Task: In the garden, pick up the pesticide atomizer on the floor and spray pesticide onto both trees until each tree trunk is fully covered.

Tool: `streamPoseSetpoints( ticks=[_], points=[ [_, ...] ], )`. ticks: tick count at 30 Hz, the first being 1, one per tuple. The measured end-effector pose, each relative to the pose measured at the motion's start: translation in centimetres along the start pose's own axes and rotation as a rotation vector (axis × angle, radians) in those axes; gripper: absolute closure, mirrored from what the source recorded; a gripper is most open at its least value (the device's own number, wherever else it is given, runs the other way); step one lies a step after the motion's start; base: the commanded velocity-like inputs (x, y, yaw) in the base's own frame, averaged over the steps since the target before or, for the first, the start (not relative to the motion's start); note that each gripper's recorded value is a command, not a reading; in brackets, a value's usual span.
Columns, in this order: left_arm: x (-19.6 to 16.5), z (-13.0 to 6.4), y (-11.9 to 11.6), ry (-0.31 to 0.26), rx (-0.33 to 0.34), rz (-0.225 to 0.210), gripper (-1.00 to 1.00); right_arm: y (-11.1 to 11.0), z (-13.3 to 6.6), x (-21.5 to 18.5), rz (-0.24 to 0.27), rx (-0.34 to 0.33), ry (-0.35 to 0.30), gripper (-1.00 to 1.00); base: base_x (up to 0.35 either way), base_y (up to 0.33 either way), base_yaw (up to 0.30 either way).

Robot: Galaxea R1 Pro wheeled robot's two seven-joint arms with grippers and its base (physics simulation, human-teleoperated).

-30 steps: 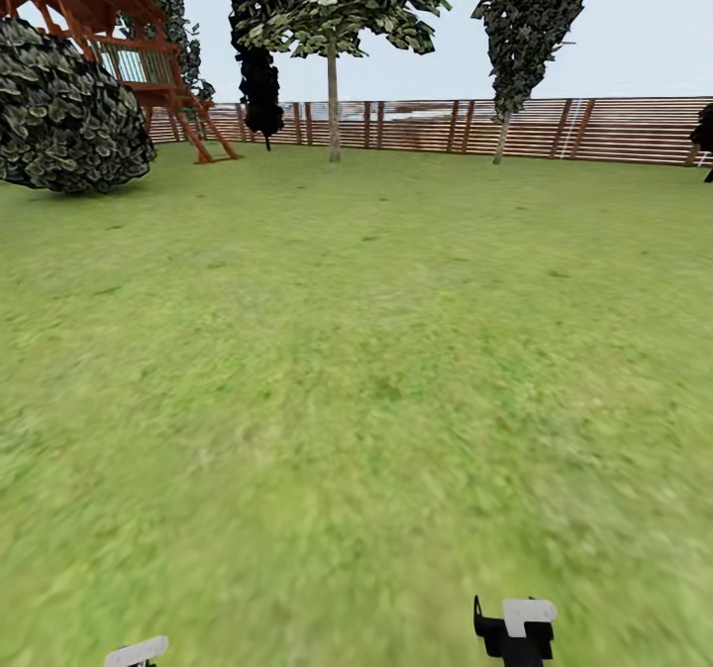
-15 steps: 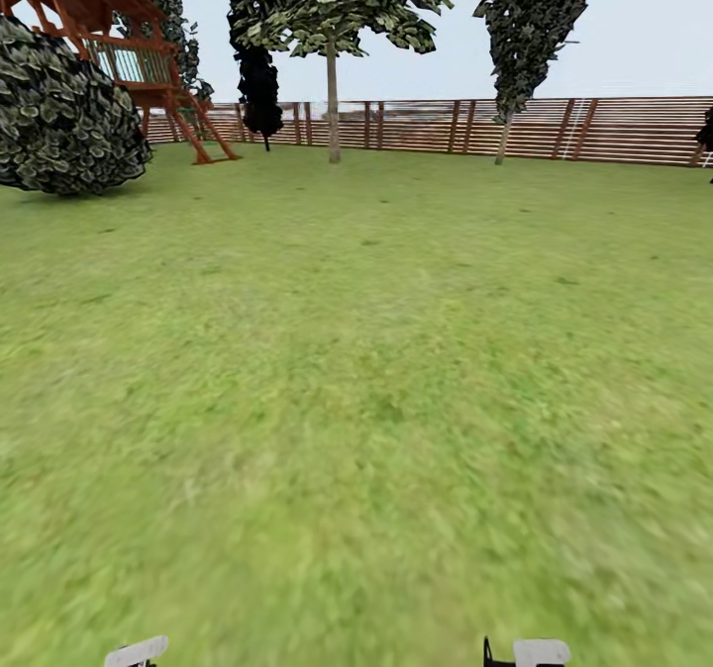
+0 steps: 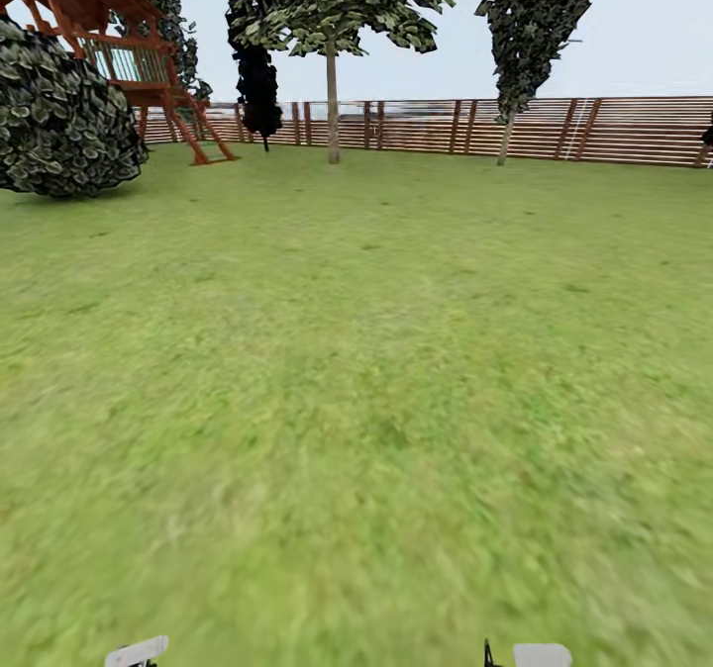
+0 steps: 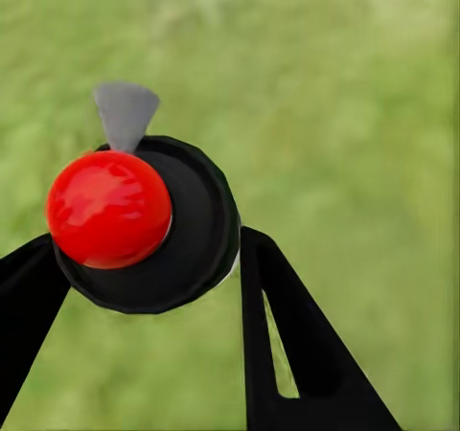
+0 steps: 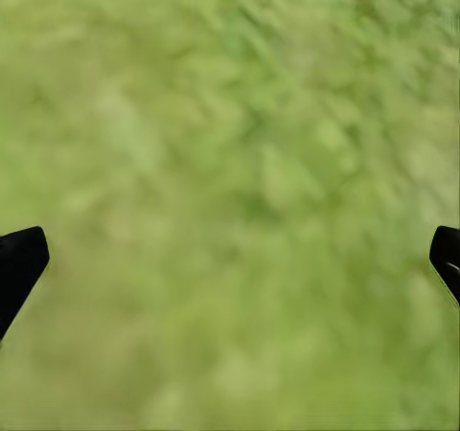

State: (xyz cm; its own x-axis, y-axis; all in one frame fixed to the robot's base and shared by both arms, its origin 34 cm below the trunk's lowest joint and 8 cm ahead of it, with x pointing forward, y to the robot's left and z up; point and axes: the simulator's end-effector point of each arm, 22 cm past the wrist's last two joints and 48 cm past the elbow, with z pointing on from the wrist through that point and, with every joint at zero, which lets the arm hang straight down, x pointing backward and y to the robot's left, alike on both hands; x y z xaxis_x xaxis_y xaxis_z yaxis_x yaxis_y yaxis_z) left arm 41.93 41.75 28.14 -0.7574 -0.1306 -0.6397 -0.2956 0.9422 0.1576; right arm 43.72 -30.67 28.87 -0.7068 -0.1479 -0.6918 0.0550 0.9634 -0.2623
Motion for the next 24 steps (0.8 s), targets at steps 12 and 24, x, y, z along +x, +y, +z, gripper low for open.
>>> streamPoseSetpoints(
  ticks=[12,24],
  points=[
    [0.02,0.00,0.10,0.001,-0.001,0.000,1.00,0.01,-0.02,0.03,0.000,0.000,0.000,-1.00,0.338,0.000,0.000],
    [-0.02,0.01,0.09,0.000,-0.001,0.001,1.00,0.00,-0.03,0.06,0.000,0.000,0.001,-1.00,0.338,0.000,0.000]
  ],
)
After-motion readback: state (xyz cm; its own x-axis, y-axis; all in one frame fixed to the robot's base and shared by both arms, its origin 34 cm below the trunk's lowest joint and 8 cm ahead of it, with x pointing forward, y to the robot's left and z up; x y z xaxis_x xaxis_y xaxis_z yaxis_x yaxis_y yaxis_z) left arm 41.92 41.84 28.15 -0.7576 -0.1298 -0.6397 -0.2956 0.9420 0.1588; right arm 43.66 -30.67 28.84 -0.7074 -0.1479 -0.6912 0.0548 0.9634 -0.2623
